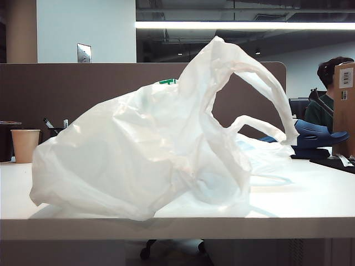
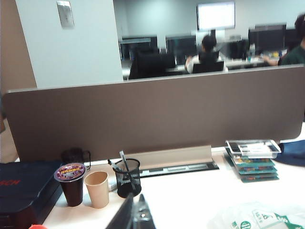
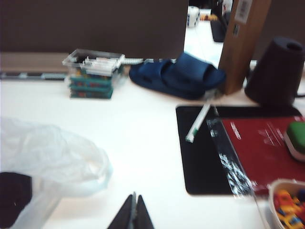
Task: Put the power bank into the bag.
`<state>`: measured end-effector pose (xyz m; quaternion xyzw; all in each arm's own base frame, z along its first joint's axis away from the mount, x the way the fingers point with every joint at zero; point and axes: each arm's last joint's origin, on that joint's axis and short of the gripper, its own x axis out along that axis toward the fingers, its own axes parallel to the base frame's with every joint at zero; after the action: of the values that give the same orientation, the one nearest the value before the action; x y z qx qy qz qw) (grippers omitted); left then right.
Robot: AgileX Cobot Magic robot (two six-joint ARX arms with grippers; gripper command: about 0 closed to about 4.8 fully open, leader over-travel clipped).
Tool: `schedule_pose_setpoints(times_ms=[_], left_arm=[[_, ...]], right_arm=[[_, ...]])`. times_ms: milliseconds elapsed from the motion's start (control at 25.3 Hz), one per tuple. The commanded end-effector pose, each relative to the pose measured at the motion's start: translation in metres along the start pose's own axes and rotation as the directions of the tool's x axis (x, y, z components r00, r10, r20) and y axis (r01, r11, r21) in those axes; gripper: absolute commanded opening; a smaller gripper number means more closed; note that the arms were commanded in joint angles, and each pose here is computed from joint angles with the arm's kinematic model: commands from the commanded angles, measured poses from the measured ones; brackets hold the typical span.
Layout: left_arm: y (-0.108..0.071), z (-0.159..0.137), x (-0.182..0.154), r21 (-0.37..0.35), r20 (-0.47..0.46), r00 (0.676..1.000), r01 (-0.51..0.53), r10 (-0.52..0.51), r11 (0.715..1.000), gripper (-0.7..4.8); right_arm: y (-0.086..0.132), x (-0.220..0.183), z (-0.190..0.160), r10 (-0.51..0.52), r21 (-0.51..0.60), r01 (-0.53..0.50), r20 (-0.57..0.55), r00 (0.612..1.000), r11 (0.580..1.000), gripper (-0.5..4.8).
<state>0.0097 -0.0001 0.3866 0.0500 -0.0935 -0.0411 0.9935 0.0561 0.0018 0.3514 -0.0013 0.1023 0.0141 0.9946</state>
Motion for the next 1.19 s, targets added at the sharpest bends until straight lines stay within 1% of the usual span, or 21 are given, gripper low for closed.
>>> schedule_pose_setpoints(times_ms=[40,119,198,237,277,395,514,553,632,830,948,1185], left_arm=[[-0.002,-0.017,-0.007,-0.003,0.026,1.000,0.000,0.000,1.000,-0.06],[-0.003,-0.029,-0.011,-0.004,0.047,0.999,0.001,-0.001,1.000,-0.06],[-0.004,-0.039,-0.014,-0.003,0.047,0.999,0.009,-0.009,1.000,-0.06],[-0.006,-0.046,-0.015,-0.002,0.047,0.998,0.036,-0.036,0.999,-0.06],[-0.006,-0.049,-0.015,-0.001,0.046,0.998,0.042,-0.042,0.999,-0.06],[-0.008,-0.059,-0.015,0.000,0.037,0.998,0.044,-0.044,0.999,-0.06],[-0.009,-0.068,-0.011,0.006,0.017,0.999,0.050,-0.050,0.999,-0.06],[-0.010,-0.070,-0.009,0.006,0.015,0.998,0.067,-0.067,0.998,-0.06],[-0.012,-0.076,-0.004,0.007,0.030,0.995,0.095,-0.095,0.995,-0.06],[-0.014,-0.091,0.008,0.009,0.056,0.993,0.105,-0.105,0.994,-0.06],[-0.017,-0.113,0.022,0.011,0.081,0.991,0.101,-0.102,0.995,-0.06],[-0.023,-0.154,0.038,0.004,0.088,0.990,0.108,-0.108,0.994,-0.06]], right_arm=[[0.002,0.006,-0.010,0.056,-0.006,-0.056,0.067,0.996,0.998,-0.08],[0.002,0.009,-0.019,0.056,-0.006,-0.056,0.071,0.996,0.998,-0.08],[0.002,0.010,-0.028,0.055,-0.004,-0.055,0.067,0.996,0.998,-0.08],[0.002,0.011,-0.033,0.057,0.005,-0.057,0.065,0.996,0.998,-0.08],[0.002,0.012,-0.036,0.057,0.010,-0.058,0.068,0.996,0.998,-0.08],[0.002,0.014,-0.045,0.057,0.020,-0.059,0.101,0.993,0.998,-0.08],[0.002,0.017,-0.054,0.057,0.019,-0.060,0.136,0.989,0.998,-0.08],[0.002,0.017,-0.056,0.058,0.018,-0.061,0.145,0.988,0.998,-0.08],[0.002,0.019,-0.063,0.059,0.017,-0.063,0.154,0.986,0.998,-0.08],[0.002,0.023,-0.082,0.063,0.016,-0.067,0.157,0.986,0.998,-0.08],[0.002,0.030,-0.100,0.064,0.021,-0.068,0.178,0.982,0.997,-0.08],[0.003,0.045,-0.122,0.082,0.029,-0.090,0.220,0.972,0.995,-0.08]])
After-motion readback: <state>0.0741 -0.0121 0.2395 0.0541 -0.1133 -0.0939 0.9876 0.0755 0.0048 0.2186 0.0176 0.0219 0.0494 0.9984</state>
